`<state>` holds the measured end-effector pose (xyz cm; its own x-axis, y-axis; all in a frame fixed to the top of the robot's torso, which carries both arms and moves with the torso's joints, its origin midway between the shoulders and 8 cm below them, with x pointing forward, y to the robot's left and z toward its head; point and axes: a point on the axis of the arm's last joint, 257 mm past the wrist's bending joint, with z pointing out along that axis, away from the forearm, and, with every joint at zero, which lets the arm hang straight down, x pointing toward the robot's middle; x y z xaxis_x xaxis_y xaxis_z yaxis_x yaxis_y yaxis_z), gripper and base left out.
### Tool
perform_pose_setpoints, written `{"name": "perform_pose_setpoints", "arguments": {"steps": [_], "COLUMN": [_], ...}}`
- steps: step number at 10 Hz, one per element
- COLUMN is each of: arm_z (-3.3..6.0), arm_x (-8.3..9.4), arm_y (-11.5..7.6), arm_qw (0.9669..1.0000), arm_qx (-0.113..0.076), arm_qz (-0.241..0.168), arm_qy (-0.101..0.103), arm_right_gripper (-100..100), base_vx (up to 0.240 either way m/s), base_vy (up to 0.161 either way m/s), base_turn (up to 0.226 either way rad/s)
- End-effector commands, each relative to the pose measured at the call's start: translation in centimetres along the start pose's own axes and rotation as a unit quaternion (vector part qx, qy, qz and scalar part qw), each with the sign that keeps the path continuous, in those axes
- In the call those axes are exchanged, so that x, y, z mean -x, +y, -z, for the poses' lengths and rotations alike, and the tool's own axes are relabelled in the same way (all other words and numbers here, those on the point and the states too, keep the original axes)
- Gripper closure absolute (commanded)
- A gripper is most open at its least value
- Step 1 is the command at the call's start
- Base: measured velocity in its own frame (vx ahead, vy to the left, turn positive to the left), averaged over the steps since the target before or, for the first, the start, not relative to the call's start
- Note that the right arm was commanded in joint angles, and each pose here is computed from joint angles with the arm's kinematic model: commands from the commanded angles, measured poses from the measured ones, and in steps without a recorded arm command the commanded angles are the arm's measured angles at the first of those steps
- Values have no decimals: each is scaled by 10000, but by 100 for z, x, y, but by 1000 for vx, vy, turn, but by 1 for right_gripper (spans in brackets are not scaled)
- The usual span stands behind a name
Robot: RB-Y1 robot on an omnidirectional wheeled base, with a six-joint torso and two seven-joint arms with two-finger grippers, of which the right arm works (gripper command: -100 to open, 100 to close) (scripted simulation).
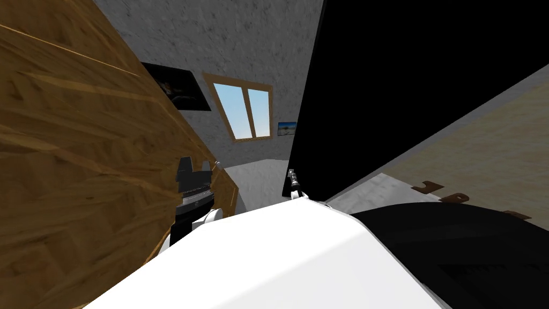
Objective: Push the door open
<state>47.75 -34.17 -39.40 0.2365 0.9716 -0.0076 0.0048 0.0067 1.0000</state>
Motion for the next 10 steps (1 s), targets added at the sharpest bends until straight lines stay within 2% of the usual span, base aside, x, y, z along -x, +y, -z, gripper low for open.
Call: {"name": "perform_pose_setpoints", "arguments": {"steps": [1, 2, 3, 5, 7, 8, 10], "arm_z": [-57, -48, -45, -41, -41, -32, -23], "arm_x": [131, 133, 281, 390, 390, 531, 632], "arm_y": [37, 19, 19, 19, 19, 19, 19], "arm_qw": [9999, 9999, 9996, 9992, 9992, 9984, 9976], "arm_qx": [56, 33, 30, 27, 27, 24, 22], "arm_qz": [35, 37, 31, 25, 25, 16, 8], "arm_qy": [-111, -112, -280, -406, -406, -571, -690], "arm_right_gripper": [100, 100, 100, 100, 100, 100, 100], "base_vx": [118, 39, 142, 166, 87, 156, 195], "base_vy": [36, -2, 23, 53, 20, 38, 45], "base_turn": [-51, 13, -47, -65, -18, -78, -56]}}
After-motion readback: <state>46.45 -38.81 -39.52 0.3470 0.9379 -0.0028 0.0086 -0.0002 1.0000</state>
